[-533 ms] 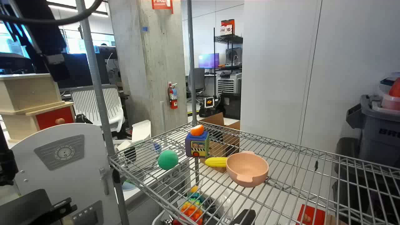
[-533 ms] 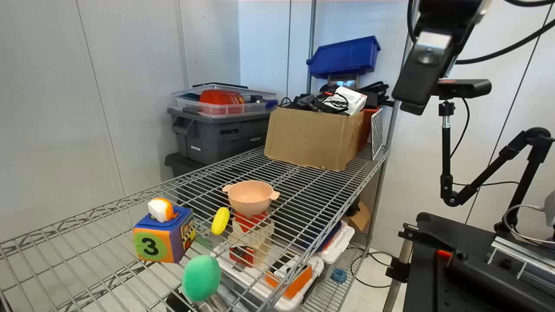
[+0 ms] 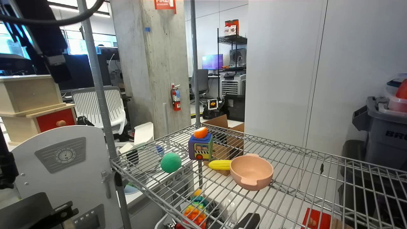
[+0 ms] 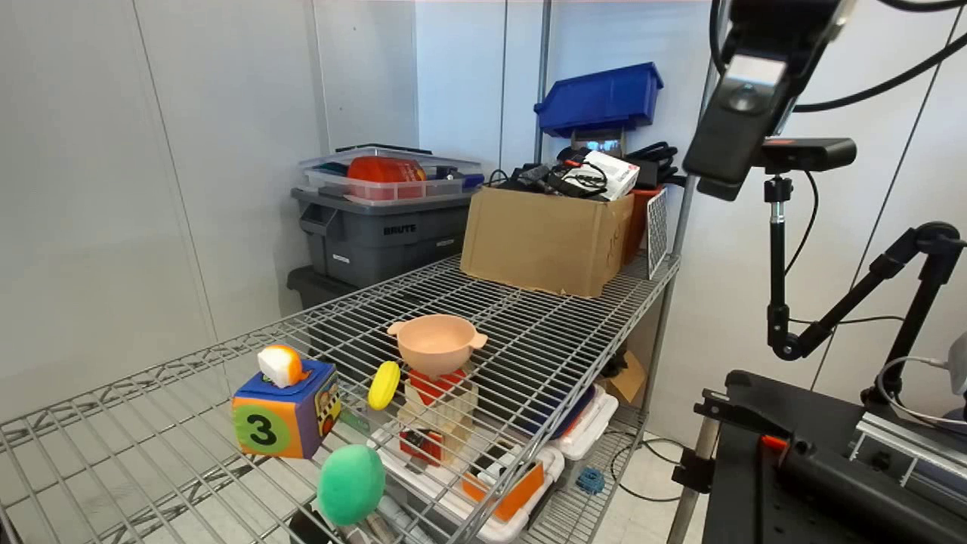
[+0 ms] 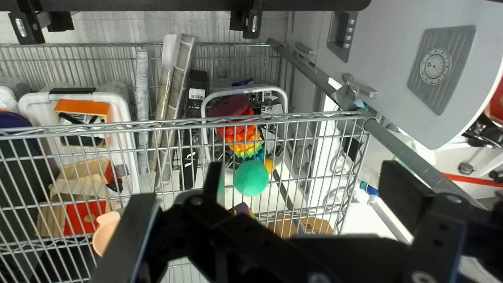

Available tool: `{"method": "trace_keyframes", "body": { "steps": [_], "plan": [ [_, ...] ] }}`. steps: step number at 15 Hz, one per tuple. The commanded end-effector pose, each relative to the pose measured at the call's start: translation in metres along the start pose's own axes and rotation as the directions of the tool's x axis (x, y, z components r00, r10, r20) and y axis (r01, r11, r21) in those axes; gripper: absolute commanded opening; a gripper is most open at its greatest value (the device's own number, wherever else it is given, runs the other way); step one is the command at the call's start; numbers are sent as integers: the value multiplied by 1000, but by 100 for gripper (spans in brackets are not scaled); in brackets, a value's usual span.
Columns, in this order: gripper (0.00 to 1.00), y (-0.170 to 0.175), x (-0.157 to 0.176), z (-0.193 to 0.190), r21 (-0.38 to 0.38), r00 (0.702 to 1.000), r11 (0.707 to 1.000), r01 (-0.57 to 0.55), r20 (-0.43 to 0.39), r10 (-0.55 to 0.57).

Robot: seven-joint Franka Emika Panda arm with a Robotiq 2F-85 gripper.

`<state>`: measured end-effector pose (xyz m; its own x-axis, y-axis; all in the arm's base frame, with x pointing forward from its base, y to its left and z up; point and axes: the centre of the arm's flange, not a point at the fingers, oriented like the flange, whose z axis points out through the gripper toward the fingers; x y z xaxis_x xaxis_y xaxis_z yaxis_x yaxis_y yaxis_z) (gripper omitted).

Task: Put the orange object in the bowl

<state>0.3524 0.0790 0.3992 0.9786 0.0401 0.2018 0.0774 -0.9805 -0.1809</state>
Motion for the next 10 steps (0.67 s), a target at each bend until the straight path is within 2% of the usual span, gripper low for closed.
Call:
{"method": "trace_keyframes", "body": {
  "steps": [1, 5, 8, 10],
  "plan": [
    [100, 0, 0, 0, 0, 1000, 1000, 0, 0, 0],
    [100, 0, 0, 0, 0, 1000, 1000, 0, 0, 0],
    [100, 16, 43, 27, -43, 1000, 999, -16, 20, 17],
    [100, 25, 86, 35, -53, 1000, 999, -10, 29, 12]
  ]
}}
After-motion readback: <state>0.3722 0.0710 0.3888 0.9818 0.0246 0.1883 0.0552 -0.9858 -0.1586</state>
